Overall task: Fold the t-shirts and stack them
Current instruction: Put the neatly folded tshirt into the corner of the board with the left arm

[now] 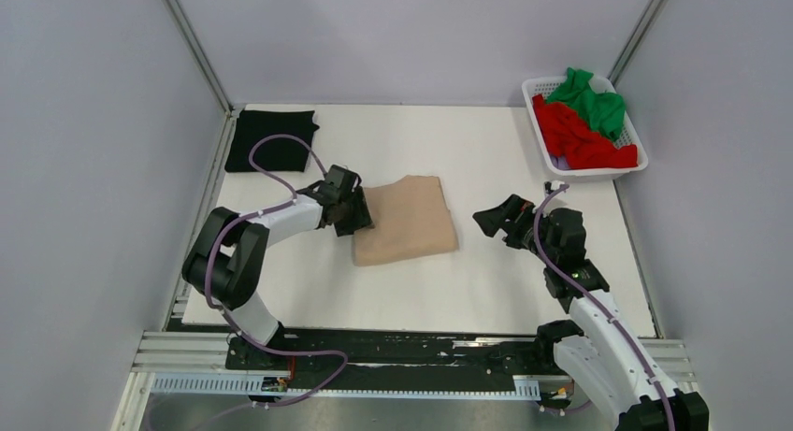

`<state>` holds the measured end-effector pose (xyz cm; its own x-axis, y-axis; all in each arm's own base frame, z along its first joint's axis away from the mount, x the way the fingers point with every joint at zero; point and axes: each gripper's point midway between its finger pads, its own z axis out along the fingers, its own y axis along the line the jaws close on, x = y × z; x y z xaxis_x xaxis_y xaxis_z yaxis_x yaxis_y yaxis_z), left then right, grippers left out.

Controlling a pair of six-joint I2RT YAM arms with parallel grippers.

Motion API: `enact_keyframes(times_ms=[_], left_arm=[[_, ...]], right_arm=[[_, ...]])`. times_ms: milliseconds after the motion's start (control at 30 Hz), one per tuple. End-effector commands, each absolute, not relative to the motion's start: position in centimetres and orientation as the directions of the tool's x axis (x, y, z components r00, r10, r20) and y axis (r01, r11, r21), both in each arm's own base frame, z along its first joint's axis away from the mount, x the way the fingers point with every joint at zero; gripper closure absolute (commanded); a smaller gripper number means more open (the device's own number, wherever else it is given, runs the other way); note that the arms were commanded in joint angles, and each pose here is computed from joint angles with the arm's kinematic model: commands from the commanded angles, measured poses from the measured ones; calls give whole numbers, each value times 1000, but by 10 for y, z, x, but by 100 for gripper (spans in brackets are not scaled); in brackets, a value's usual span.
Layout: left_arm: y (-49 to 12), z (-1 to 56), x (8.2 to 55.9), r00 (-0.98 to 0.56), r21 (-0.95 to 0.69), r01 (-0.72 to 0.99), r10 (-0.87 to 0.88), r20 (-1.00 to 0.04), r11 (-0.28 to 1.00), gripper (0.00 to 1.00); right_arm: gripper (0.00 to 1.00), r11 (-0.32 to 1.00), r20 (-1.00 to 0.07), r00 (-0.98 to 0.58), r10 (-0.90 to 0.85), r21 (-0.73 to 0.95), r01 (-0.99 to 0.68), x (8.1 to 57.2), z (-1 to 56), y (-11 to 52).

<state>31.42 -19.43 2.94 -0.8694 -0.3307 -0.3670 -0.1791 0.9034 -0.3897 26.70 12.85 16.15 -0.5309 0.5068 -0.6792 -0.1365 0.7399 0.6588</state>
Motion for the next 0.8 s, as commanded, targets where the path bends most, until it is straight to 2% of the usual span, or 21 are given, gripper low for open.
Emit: enact_keyframes(times_ms=[0,33,67,100,133,167,200,300,400,500,600,633,667,767], left_arm=[[-179,-6,296,-908,-210,-190,-253,-333,959,46],[-177,-12,295,-914,-181,-188,-239,-328,965,49],[-171,-11,300,-910,-134,-194,-229,-345,972,60],[-162,-15,304,-907,-76,-206,-219,-359,976,66],[-158,-11,311,-903,-39,-207,-207,-376,977,79],[-154,-15,313,-905,-1,-212,-196,-378,977,86],[-154,-9,320,-904,14,-200,-179,-387,980,98],[-146,3,343,-881,94,-166,-105,-461,982,100],[-132,43,379,-823,220,-147,4,-568,964,100],[-108,85,410,-749,381,-207,105,-654,901,100],[-100,120,442,-702,496,-198,231,-674,845,100],[-94,124,448,-706,568,-174,300,-641,805,100],[-95,134,461,-678,576,-195,316,-664,794,100],[-84,156,485,-643,689,-204,436,-630,696,100]], right_arm=[[0,762,-734,-493,467,617,-196,270,184,128],[0,767,-738,-491,462,611,-196,270,184,127],[0,772,-741,-492,457,605,-195,269,183,126],[0,776,-743,-490,455,601,-192,269,184,125],[0,777,-744,-489,456,600,-189,268,184,124],[0,778,-748,-483,455,598,-192,268,185,124],[0,779,-751,-480,454,595,-196,267,186,123],[0,784,-756,-477,449,589,-197,266,185,122],[0,779,-756,-482,443,591,-210,262,185,124],[0,780,-758,-477,445,589,-210,261,184,123],[0,779,-759,-471,449,591,-210,260,186,123],[0,779,-760,-469,450,591,-211,260,187,122],[0,780,-761,-468,449,590,-210,260,186,122],[0,786,-768,-449,457,585,-201,259,187,118]])
